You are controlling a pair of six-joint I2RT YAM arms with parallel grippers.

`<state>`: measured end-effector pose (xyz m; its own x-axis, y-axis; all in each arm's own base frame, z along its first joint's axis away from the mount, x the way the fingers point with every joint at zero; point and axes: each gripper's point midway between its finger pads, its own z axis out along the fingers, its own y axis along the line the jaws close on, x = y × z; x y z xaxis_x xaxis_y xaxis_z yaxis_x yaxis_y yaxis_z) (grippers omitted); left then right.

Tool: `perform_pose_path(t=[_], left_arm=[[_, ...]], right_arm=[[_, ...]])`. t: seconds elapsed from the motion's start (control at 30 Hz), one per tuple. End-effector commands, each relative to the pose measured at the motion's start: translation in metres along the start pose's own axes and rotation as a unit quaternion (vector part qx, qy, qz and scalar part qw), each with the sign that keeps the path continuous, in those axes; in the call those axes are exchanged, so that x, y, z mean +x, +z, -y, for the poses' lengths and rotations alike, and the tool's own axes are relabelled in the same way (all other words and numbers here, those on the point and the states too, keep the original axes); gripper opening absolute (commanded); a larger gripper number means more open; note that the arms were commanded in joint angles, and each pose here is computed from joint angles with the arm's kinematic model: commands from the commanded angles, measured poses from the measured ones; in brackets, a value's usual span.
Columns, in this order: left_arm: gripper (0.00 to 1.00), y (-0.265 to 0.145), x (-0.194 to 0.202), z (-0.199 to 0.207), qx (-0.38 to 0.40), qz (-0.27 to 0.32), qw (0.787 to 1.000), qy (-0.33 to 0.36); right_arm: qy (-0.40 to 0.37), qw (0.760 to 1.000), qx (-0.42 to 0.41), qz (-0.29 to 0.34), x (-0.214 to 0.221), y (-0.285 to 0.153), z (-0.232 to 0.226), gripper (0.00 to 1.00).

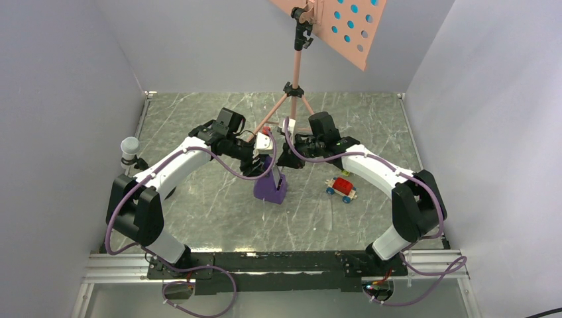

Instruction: Pack up the instrument practice props

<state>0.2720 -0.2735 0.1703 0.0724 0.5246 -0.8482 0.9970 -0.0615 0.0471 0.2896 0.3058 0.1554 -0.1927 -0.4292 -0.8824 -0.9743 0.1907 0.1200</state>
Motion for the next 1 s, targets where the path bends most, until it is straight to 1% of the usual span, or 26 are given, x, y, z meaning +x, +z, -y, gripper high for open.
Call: perform_pose_path(t=[0.0, 0.13, 0.27, 0.37, 0.67, 0.97], left_arm=[[0.01, 0.011, 0.011, 0.000, 0.009, -0.013, 1.000, -0.008], [0.01, 0.013, 0.012, 0.000, 0.011, -0.014, 1.000, -0.009], [0.01, 0.013, 0.012, -0.001, 0.011, -0.014, 1.000, -0.007], [0.01, 0.013, 0.012, -0.001, 0.011, -0.013, 1.000, -0.008], [0.01, 0.014, 0.013, -0.001, 0.011, -0.014, 1.000, -0.010], [0.01, 0.014, 0.013, -0.002, 0.010, -0.013, 1.000, -0.011]], right_arm=[[-0.027, 0.999, -0.029, 0.021, -0.013, 0.001, -0.011, 0.19], [-0.028, 0.999, -0.037, 0.018, -0.010, 0.001, -0.015, 0.20], [-0.027, 0.999, -0.034, 0.010, -0.005, -0.001, -0.016, 0.36], [-0.028, 0.999, -0.032, 0.005, -0.001, -0.002, -0.017, 0.40], [-0.028, 0.999, -0.031, -0.011, 0.012, -0.006, -0.022, 0.42], [-0.030, 0.999, -0.022, -0.011, 0.011, -0.011, -0.023, 0.33]])
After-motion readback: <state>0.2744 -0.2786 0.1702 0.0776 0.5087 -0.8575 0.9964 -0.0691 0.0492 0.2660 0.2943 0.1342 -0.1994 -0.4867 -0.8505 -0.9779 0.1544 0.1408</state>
